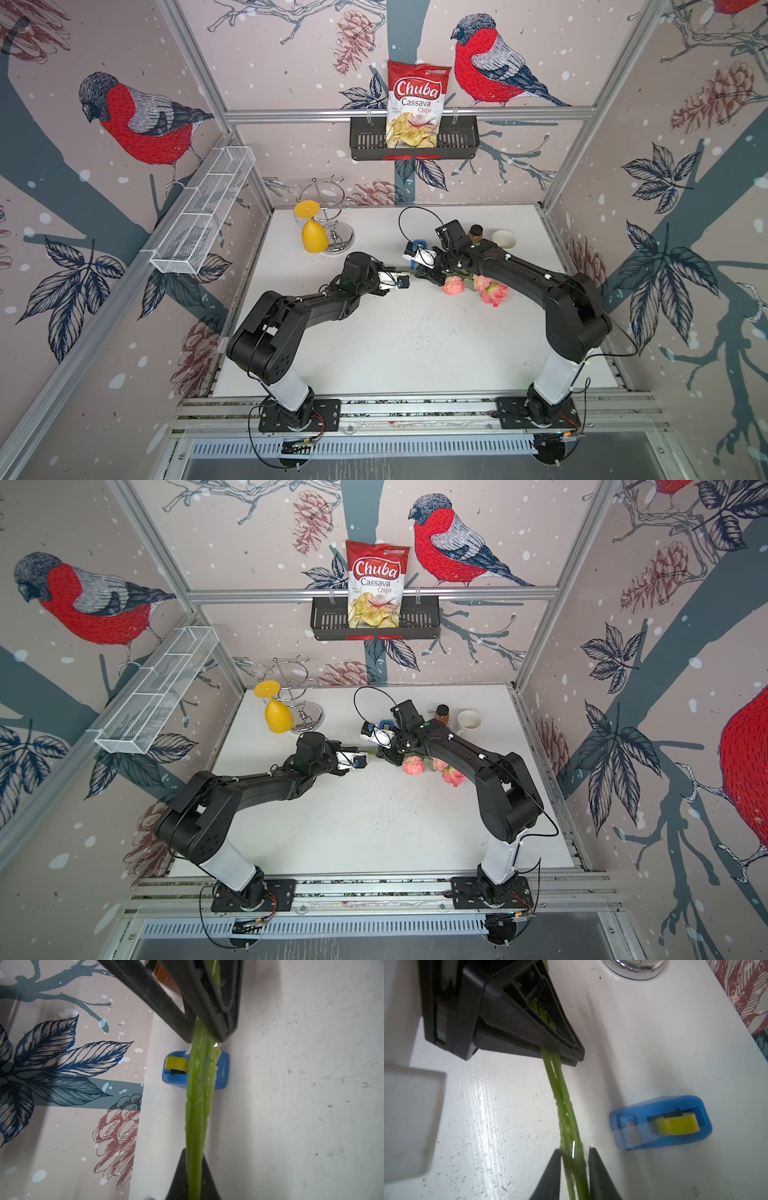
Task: Wrap bouquets with tape
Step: Wrap the tape around the bouquet.
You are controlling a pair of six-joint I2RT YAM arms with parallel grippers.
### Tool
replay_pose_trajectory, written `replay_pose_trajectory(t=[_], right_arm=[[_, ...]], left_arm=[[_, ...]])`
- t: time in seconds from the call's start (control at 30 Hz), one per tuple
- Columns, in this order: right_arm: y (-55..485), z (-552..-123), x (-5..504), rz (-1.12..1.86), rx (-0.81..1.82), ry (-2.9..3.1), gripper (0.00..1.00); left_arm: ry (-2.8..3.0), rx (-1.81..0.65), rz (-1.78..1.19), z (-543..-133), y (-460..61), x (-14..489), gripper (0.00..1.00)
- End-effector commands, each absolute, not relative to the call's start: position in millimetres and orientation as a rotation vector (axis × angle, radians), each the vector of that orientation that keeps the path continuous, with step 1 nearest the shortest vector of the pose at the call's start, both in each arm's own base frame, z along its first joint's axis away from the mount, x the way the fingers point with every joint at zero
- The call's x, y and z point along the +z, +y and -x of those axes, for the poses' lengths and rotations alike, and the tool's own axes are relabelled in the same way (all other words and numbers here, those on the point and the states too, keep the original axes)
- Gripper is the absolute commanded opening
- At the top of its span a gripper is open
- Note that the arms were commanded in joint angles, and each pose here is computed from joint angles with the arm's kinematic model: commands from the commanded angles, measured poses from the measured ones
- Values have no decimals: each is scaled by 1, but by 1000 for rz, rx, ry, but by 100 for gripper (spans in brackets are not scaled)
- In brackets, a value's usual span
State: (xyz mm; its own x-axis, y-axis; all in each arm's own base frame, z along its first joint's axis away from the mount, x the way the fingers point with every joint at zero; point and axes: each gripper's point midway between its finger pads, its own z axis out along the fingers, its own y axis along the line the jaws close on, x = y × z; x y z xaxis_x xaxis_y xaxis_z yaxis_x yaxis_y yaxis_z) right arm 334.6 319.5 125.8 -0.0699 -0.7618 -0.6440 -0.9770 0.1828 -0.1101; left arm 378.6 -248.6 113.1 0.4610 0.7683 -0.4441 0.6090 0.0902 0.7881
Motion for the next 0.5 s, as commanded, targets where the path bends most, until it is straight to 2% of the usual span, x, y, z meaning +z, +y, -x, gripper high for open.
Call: replay_pose_trajectory(t=[0.0, 0.3, 0.33, 0.47], right_arm=[[320, -334, 124, 1648, 479, 1880, 20], [318, -341, 123, 1645, 420, 1872, 5], [317, -342, 122, 1644, 414, 1877, 6], [315, -345, 117, 1636, 390, 1905, 22]], left_arm=[[1129, 227, -1512, -387, -254, 143, 0], [1123, 227, -1452, -391, -256, 153, 0], [1122, 221, -1447, -391, -257, 155, 0], [1125, 211, -1439, -391, -257, 155, 0]])
